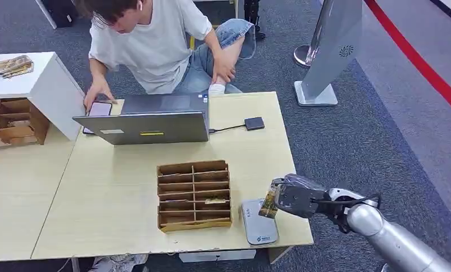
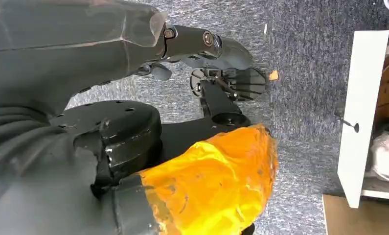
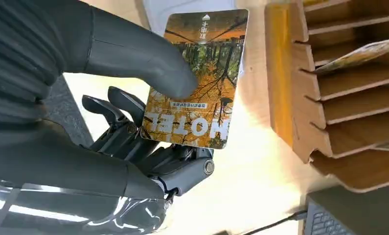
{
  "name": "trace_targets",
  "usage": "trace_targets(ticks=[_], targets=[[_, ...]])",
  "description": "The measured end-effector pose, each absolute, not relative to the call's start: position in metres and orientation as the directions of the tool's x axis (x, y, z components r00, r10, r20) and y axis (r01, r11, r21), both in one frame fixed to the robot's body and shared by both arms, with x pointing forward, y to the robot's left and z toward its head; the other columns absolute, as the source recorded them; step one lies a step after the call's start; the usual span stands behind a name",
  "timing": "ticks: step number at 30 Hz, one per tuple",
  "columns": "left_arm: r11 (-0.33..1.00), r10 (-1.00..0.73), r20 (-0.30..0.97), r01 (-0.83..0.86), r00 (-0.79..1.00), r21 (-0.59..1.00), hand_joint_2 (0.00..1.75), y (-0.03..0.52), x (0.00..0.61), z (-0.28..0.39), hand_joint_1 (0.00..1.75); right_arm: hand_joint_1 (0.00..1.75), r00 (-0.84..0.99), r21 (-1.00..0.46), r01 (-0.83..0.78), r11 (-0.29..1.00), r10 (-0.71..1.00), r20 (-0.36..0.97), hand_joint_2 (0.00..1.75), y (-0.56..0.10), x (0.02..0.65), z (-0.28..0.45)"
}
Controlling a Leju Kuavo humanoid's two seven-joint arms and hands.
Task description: Pass the card to the sensor for recognition and then transmit it.
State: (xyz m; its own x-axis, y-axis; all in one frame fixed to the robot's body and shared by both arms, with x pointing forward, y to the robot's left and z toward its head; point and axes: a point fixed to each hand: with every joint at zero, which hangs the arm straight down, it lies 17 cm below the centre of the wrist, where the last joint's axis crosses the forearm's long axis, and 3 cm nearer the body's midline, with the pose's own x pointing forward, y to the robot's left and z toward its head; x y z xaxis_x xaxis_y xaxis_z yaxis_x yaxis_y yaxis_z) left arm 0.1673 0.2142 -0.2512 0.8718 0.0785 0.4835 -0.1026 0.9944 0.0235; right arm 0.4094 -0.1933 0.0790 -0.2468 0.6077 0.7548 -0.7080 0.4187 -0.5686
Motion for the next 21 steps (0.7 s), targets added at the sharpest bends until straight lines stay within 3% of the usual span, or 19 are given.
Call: trace_targets(ticks=[21], targets=[[0.995, 0.077, 0.475, -0.099, 0.876, 0.021, 0.0, 0.212, 0.166, -0.252, 0.0, 1.75, -0.225, -0.574, -0.694, 0.435, 0.626, 0.747, 1.75, -0.139, 0.403, 0.052]])
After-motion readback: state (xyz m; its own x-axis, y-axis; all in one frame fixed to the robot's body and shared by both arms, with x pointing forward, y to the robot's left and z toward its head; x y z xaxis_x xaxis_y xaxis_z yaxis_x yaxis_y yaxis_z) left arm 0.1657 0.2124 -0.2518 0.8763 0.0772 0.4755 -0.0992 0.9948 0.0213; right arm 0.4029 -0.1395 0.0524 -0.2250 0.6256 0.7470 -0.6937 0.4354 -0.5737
